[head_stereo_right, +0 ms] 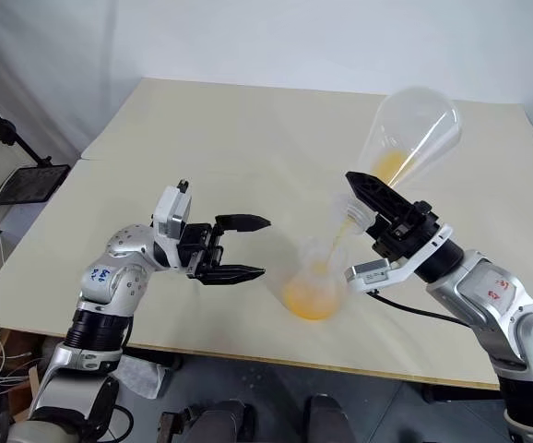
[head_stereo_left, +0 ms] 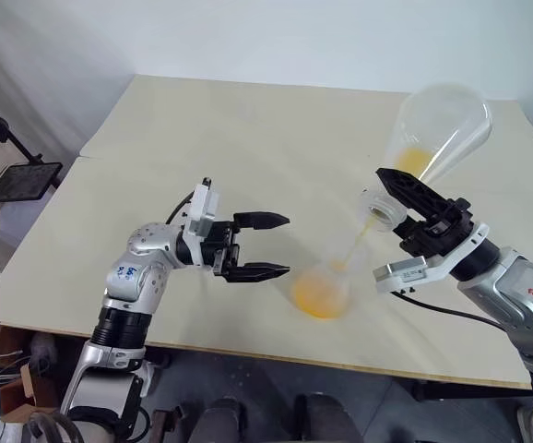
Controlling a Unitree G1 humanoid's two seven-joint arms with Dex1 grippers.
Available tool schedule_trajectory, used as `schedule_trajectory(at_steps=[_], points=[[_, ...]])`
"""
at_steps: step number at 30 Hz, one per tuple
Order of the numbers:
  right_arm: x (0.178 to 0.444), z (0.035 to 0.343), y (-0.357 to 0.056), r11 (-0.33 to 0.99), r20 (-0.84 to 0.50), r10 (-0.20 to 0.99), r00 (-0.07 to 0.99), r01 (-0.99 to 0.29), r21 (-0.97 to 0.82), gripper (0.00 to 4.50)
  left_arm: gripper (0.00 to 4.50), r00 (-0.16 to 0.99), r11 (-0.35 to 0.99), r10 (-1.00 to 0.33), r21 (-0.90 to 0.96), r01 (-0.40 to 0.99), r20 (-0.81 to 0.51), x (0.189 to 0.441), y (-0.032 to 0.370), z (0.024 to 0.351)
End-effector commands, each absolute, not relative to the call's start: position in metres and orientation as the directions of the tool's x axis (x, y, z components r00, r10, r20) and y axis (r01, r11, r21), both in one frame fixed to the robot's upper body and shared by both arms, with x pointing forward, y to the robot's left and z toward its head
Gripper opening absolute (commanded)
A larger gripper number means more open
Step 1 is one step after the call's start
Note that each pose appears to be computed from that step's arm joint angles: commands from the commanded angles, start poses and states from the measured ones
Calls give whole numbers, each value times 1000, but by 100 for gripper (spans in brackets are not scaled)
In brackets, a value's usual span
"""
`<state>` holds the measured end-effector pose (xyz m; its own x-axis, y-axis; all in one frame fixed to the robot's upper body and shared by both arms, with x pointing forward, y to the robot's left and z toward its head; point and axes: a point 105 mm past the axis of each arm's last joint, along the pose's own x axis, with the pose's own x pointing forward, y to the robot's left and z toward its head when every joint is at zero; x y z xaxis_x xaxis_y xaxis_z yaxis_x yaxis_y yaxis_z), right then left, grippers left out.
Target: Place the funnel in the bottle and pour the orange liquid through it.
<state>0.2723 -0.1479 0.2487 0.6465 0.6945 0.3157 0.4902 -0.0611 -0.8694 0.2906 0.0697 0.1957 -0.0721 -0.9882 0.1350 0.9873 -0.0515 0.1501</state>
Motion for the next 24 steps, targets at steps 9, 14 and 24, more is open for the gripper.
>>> schedule_trajectory(at_steps=[9, 14, 24], points=[[264, 262, -145, -43, 369, 697, 615, 549, -835, 247, 450, -78, -59, -993, 197, 979, 93, 290, 72, 198], [262, 262, -144, -47, 365, 703, 610, 552, -833, 247, 450, -81, -61, -992, 194, 979, 95, 290, 72, 198], [261, 261, -142, -52, 359, 711, 605, 554, -831, 247, 450, -84, -63, -991, 192, 979, 100, 291, 71, 198]])
